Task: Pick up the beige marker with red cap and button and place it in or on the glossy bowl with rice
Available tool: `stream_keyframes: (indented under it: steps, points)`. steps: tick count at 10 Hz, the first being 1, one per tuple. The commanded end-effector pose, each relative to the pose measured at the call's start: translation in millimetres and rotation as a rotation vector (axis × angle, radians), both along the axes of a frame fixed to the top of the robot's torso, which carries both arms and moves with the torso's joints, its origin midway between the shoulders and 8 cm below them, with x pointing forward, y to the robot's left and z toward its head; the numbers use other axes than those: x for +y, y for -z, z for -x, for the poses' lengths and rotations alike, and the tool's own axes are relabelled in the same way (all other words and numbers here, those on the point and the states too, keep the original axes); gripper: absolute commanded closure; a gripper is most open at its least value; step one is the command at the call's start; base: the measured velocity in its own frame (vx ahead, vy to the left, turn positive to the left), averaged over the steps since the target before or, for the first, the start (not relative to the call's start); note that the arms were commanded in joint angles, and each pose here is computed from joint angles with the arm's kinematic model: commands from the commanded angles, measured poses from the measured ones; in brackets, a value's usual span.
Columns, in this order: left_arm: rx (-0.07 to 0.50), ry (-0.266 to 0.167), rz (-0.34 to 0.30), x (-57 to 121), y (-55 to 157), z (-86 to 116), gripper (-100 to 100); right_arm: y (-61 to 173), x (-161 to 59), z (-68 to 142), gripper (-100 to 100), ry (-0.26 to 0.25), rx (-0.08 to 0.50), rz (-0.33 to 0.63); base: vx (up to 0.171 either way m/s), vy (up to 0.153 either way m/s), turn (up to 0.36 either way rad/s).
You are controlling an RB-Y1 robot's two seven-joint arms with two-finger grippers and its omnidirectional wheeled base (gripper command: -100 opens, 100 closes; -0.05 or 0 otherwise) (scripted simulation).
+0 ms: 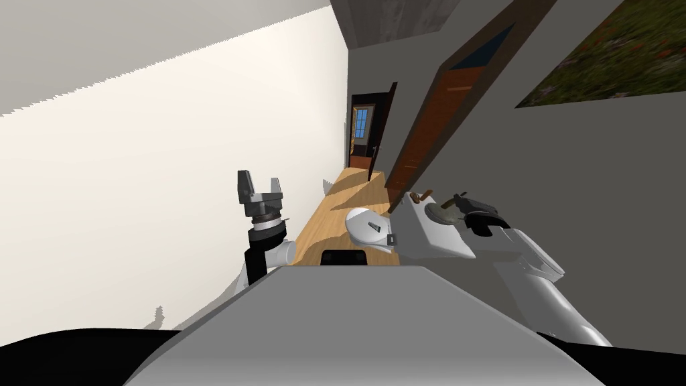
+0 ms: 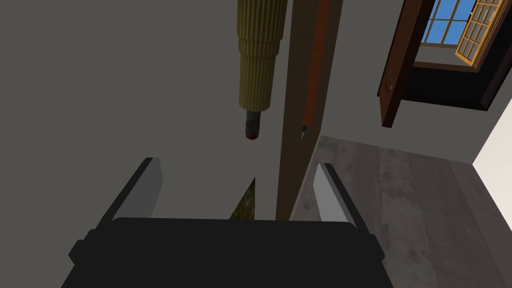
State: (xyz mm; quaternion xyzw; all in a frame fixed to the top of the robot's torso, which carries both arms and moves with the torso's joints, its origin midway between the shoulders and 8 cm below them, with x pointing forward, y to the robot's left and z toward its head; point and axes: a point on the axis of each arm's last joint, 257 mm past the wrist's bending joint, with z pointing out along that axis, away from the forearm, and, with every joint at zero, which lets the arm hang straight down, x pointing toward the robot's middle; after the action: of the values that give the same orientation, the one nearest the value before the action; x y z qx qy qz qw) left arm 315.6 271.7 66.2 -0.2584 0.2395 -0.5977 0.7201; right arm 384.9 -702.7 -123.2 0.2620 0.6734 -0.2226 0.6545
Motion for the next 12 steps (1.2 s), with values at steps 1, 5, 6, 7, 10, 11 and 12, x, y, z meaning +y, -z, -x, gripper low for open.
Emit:
stream_keyframes:
  steps: [1, 5, 6, 7, 10, 11, 12]
  points:
    - [0.000, 0.000, 0.000, 0.0, 0, 0, 0, -10, -5, 2, -100, 0.009, -0.002, 0.000, -0.044, 0.015, 0.030]
    - [0.000, 0.000, 0.000, 0.0, 0, 0, 0, -35, -12, 1, -100, 0.022, -0.006, 0.002, -0.037, 0.009, 0.037]
    - [0.000, 0.000, 0.000, 0.0, 0, 0, 0, -41, -13, 1, -100, 0.025, -0.006, 0.002, -0.039, 0.012, 0.039]
    - [0.000, 0.000, 0.000, 0.0, 0, 0, 0, -37, -13, 0, -100, 0.023, -0.006, 0.002, -0.017, 0.005, 0.007]
    - [0.000, 0.000, 0.000, 0.0, 0, 0, 0, -37, -14, 1, 0, 0.024, -0.006, 0.002, 0.000, 0.000, 0.000]
    - [0.000, 0.000, 0.000, 0.0, 0, 0, 0, -37, -14, 1, 0, 0.024, -0.006, 0.002, 0.000, 0.000, 0.000]
    - [0.000, 0.000, 0.000, 0.0, 0, 0, 0, -37, -14, 1, 0, 0.024, -0.006, 0.002, 0.000, 0.000, 0.000]
